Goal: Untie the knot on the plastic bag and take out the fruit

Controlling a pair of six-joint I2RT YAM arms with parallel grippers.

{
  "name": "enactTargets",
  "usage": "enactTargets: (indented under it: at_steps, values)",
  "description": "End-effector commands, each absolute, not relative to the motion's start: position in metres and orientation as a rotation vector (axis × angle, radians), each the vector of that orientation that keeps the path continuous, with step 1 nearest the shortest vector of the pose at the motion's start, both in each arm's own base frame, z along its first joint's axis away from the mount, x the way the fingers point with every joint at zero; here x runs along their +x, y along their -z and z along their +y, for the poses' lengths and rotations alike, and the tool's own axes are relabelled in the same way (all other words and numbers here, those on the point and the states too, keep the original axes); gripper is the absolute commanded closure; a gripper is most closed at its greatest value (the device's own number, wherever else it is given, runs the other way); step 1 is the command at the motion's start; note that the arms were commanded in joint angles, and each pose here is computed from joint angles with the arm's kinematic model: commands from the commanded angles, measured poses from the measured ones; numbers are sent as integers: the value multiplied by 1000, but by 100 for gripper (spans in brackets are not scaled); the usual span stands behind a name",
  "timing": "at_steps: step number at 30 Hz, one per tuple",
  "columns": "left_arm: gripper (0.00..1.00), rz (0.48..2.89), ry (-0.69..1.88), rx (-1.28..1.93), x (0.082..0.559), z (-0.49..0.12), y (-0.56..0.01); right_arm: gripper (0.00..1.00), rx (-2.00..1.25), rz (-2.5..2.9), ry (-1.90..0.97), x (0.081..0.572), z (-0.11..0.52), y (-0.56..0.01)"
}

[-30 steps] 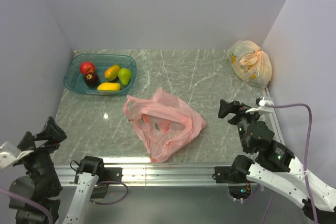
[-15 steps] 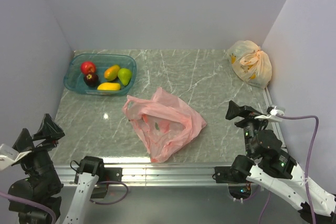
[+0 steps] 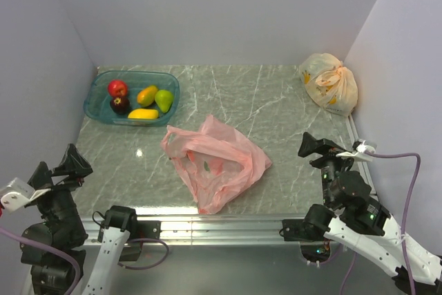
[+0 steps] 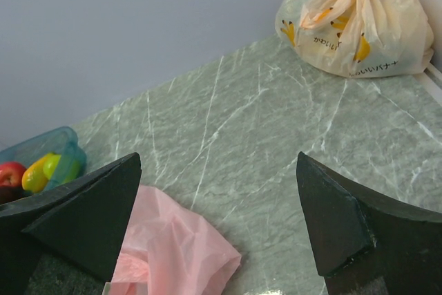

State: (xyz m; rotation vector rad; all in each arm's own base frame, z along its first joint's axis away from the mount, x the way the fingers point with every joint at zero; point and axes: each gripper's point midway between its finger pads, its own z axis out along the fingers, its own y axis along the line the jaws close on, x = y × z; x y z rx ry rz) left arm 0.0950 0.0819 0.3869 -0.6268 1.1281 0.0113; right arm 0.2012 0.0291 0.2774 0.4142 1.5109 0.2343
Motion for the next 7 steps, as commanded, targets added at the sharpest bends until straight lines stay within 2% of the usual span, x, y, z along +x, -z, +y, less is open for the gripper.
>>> enactTargets:
  at_steps: [1, 7]
  values:
    - [1, 1117, 24, -616, 101, 77, -391, 0, 469, 1479, -243, 200, 23, -283]
    - [0, 1126, 46, -622, 108, 73, -386, 0, 468, 1491, -230, 201, 23, -282]
